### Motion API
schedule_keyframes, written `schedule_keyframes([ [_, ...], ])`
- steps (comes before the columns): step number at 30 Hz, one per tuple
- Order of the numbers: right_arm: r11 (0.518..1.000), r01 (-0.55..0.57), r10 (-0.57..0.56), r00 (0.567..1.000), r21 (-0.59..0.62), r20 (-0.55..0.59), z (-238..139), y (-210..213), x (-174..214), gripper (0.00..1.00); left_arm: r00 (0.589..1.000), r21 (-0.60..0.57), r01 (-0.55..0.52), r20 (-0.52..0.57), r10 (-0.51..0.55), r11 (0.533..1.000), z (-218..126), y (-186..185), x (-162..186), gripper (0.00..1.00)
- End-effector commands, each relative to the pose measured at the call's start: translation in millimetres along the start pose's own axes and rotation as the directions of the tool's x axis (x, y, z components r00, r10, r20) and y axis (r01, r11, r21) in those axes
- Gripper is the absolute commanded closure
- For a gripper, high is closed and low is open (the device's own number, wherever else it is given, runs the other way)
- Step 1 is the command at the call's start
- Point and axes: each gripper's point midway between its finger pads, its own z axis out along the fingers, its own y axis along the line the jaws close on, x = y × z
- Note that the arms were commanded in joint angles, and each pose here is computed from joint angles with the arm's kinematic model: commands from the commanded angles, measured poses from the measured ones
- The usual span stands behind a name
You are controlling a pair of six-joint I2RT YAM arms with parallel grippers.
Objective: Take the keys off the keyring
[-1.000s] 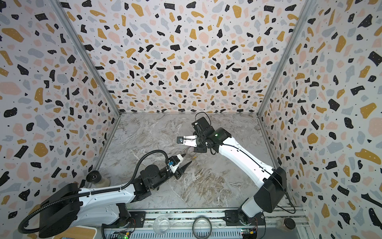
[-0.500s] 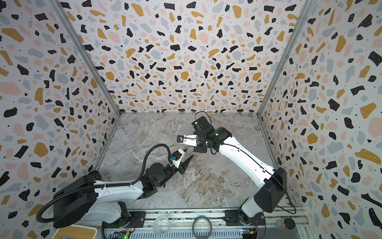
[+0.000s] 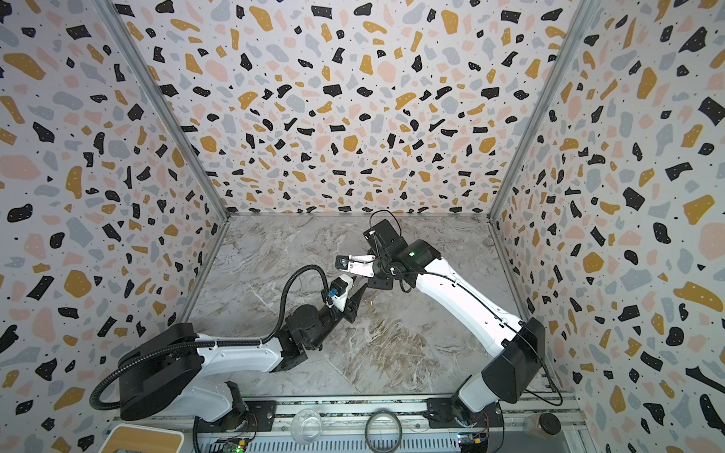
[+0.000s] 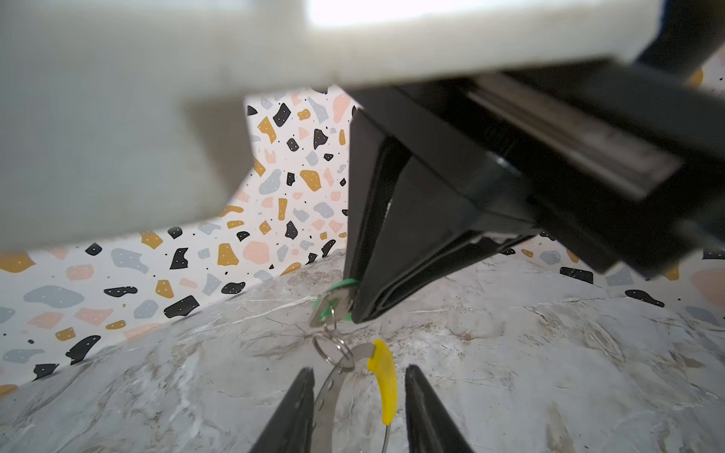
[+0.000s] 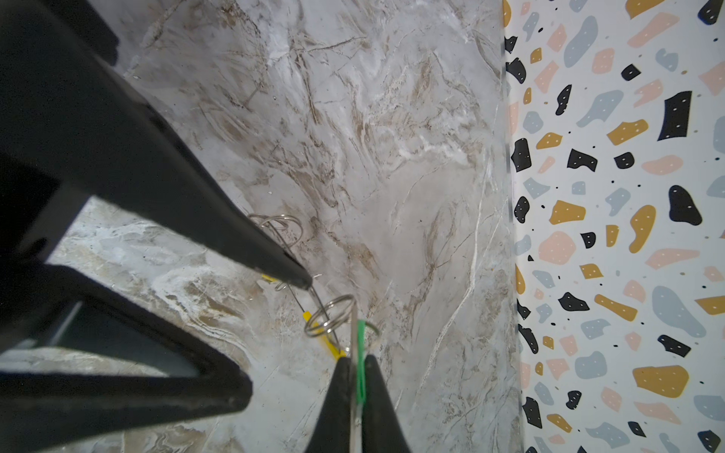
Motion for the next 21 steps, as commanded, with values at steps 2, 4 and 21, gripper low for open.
schedule_keyframes([
  [2,0.999,-0.026,0.025,0.999,0.021,0.029,-17.1,-7.8,-10.6,1.0,0.996,-0.045,0.049,0.074,-0.045,0.998,8.6,4.0,-24.5,0.64],
  [4,0.999,-0.03,0.029,0.999,0.02,0.029,-18.0,-8.7,-11.7,1.0,0.996,-0.051,0.053,0.071,-0.049,0.997,10.2,4.2,-23.1,0.65],
  [21,0.998,-0.058,0.058,0.998,0.013,0.0,-13.5,-9.0,-7.8,1.0,0.995,-0.055,0.063,0.083,-0.059,0.997,-0.2,-0.1,-22.0,0.62],
])
